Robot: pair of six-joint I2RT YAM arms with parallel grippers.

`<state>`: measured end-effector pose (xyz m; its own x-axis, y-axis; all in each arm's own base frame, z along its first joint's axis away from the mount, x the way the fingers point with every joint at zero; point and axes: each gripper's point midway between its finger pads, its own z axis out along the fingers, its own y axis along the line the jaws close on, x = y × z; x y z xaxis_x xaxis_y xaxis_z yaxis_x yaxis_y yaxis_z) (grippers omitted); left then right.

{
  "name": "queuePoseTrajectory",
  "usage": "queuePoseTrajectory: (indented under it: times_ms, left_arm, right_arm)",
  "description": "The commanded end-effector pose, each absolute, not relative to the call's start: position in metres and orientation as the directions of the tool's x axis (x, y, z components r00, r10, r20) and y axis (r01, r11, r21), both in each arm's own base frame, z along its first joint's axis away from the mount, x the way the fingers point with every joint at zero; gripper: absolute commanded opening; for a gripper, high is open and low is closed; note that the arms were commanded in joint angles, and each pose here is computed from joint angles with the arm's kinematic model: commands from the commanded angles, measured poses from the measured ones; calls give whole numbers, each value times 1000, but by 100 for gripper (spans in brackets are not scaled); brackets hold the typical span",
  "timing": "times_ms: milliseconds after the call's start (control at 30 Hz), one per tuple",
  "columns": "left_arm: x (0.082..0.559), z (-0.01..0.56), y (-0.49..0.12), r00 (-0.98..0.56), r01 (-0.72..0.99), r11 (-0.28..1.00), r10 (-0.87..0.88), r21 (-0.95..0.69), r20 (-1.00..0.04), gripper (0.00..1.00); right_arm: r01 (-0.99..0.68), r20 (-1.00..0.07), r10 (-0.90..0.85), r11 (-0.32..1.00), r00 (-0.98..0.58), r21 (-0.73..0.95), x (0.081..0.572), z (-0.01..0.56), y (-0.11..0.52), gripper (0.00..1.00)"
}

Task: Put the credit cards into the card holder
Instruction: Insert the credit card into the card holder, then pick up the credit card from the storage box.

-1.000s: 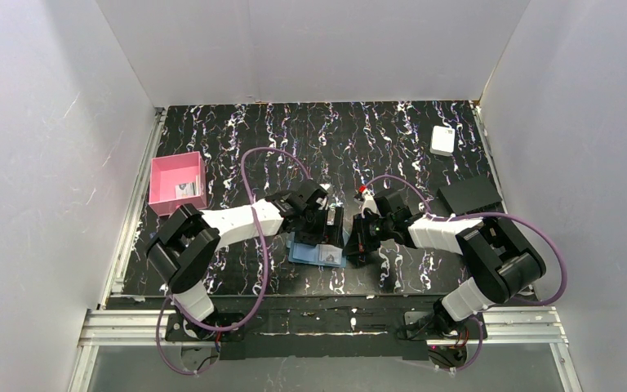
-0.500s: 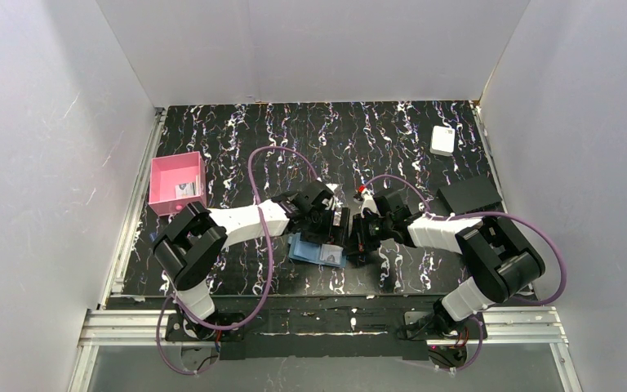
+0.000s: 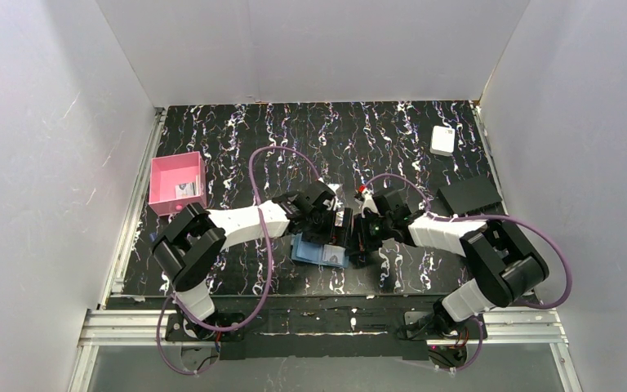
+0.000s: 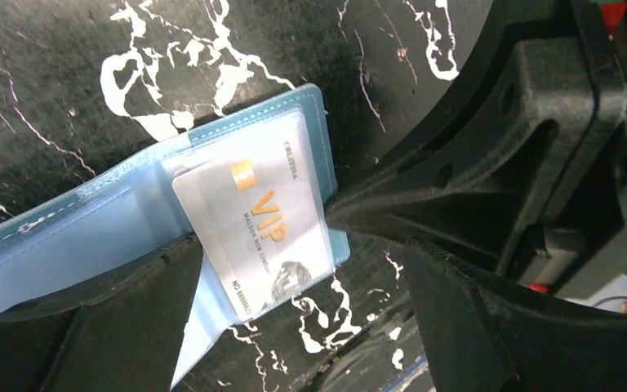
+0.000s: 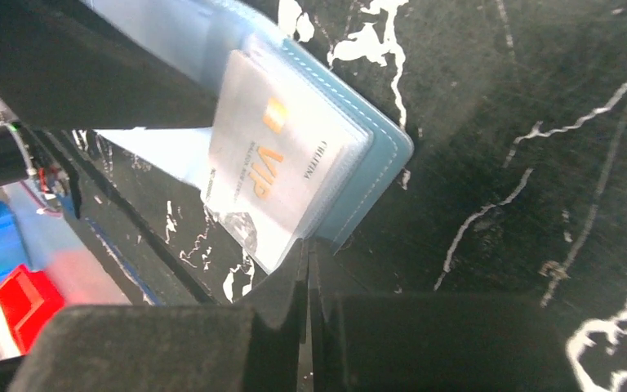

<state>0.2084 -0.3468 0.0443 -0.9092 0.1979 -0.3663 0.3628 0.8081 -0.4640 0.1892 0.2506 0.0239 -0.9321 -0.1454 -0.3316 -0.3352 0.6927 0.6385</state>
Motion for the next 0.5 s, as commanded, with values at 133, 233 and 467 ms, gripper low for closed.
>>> queuePoseTrajectory:
  times_ms: [133,233,467]
  left_arm:
    - [217,126,-312,-917,316,769,97,-555,-387,98]
    - [219,164,-281,-916,300,751,55,-588,-398,98]
    - [243,229,-154,-870,179,858,-91,-482,-485,98]
  right_arm:
    - [-397,-447,-206,832,-870,389,219,47,214,20]
    - [-426,-493,-230,842,-839,331,227,65,207,35]
    - [-463,-522,-208,780,-827,422,225,88,227,43]
